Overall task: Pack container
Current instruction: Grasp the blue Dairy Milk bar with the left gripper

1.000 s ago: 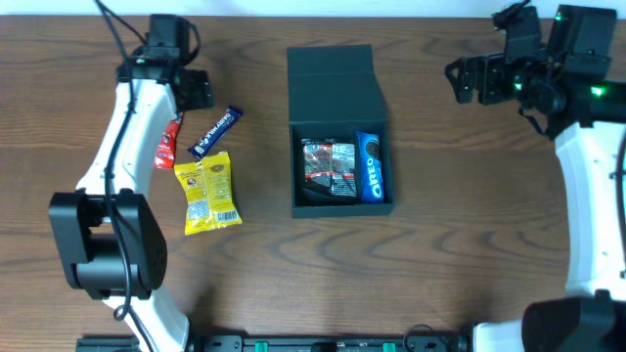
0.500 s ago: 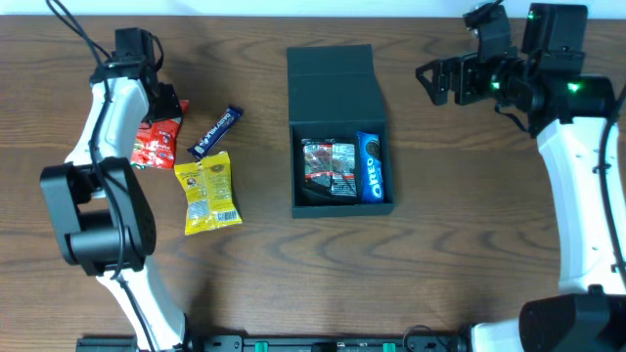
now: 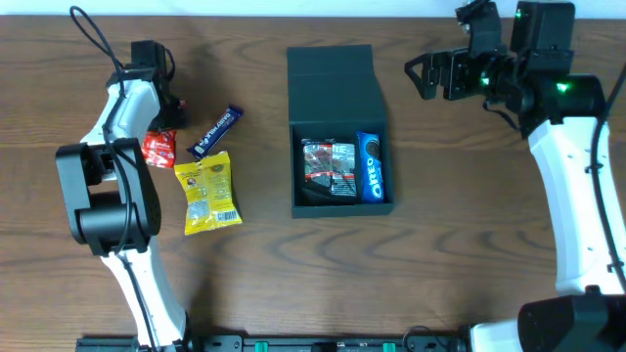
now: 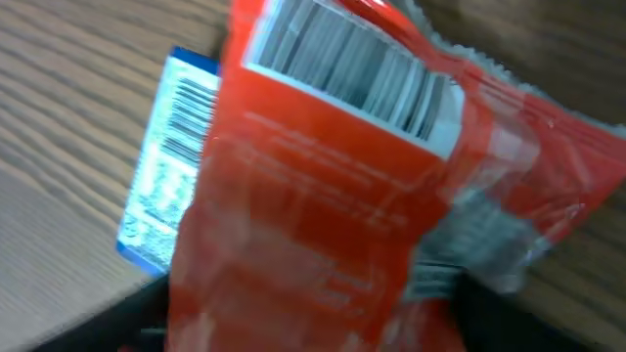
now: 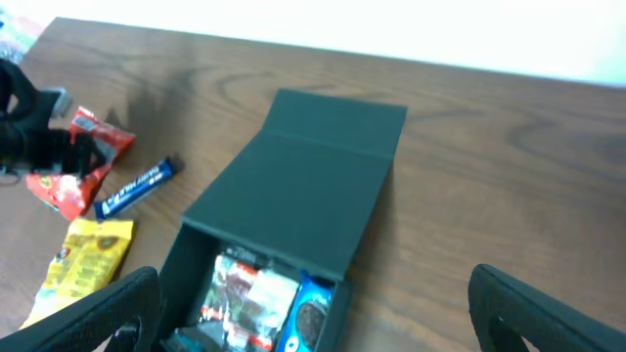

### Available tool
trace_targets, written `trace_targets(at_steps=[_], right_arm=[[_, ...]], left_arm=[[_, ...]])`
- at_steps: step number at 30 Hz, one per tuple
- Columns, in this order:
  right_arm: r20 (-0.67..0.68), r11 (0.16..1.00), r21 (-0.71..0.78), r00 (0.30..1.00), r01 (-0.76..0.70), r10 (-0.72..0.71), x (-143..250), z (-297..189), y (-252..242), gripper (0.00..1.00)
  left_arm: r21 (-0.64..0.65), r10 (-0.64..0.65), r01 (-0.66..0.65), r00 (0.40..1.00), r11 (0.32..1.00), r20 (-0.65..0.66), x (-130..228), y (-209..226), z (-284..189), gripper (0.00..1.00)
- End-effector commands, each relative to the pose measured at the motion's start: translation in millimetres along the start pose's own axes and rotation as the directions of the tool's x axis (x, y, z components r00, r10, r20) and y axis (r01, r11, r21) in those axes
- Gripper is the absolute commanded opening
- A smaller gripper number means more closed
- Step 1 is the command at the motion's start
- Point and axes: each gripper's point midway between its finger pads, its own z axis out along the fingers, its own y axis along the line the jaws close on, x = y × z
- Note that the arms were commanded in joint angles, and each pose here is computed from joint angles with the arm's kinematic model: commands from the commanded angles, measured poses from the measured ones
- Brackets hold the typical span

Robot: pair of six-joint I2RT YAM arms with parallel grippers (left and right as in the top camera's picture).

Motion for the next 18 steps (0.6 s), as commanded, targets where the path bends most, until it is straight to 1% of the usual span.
trace_targets(at_steps=[1,2,3,5,6,8,11,14,15,16,17,18], right_arm=[[0.021,1.0,-0.006,1.0,0.001,-0.001,-5.1,0.8,3.7,0.99],[0.027,1.0,-0.005,1.0,0.006,-0.006,-6.5,0.7,3.3,0.99],[0.03,1.0,0.002,1.0,0.009,-0.009,-7.2,0.4,1.5,0.99],[0.03,1.0,0.019,0.999,0.015,-0.015,-7.2,-0.1,-2.2,0.99],[0.029,0.999,0.04,0.999,0.022,-0.023,-7.3,-0.3,-6.1,0.99],[0.032,0.999,0.046,0.999,0.029,-0.03,-8.0,-0.5,-7.4,0.99],[0.036,0.998,0.049,0.999,0.028,-0.03,-8.8,-1.1,-8.9,0.99],[0.029,0.999,0.047,0.999,0.025,-0.026,-7.1,-0.9,-8.5,0.99],[0.025,0.999,0.047,0.999,0.023,-0.025,-6.1,-0.8,-8.3,0.99],[0.021,0.999,0.046,1.0,0.022,-0.023,-5.2,-0.7,-7.9,1.0],[0.018,0.999,0.046,1.0,0.021,-0.022,-4.3,-0.7,-7.9,0.99],[0.015,0.999,0.046,1.0,0.02,-0.021,-3.7,-0.7,-7.9,0.99]], left_arm=[[0.015,0.028,-0.027,0.998,1.0,-0.058,12.9,-4.5,13.6,0.58],[0.016,0.029,-0.028,0.998,0.999,-0.062,13.9,-4.7,13.6,0.51],[0.016,0.029,-0.028,0.997,0.999,-0.066,14.7,-4.6,13.5,0.47],[0.015,0.028,-0.027,0.997,1.0,-0.073,16.5,-4.3,13.3,0.46],[0.013,0.028,-0.027,0.996,1.0,-0.086,19.2,-3.4,12.2,0.42],[0.01,0.022,-0.021,0.995,1.0,-0.096,21.1,-2.5,10.6,0.4],[0.009,0.017,-0.017,0.995,1.0,-0.1,21.8,-1.8,8.7,0.41],[0.009,0.015,-0.014,0.995,1.0,-0.101,22.0,-1.8,8.6,0.43],[0.009,0.015,-0.014,0.995,1.0,-0.102,22.1,-1.8,8.5,0.46],[0.009,0.014,-0.014,0.995,1.0,-0.102,22.2,-1.4,7.5,0.51],[0.009,0.015,-0.014,0.995,1.0,-0.101,21.9,-1.1,5.9,0.61],[0.01,0.012,-0.011,0.995,1.0,-0.096,20.7,-0.5,3.6,0.64]])
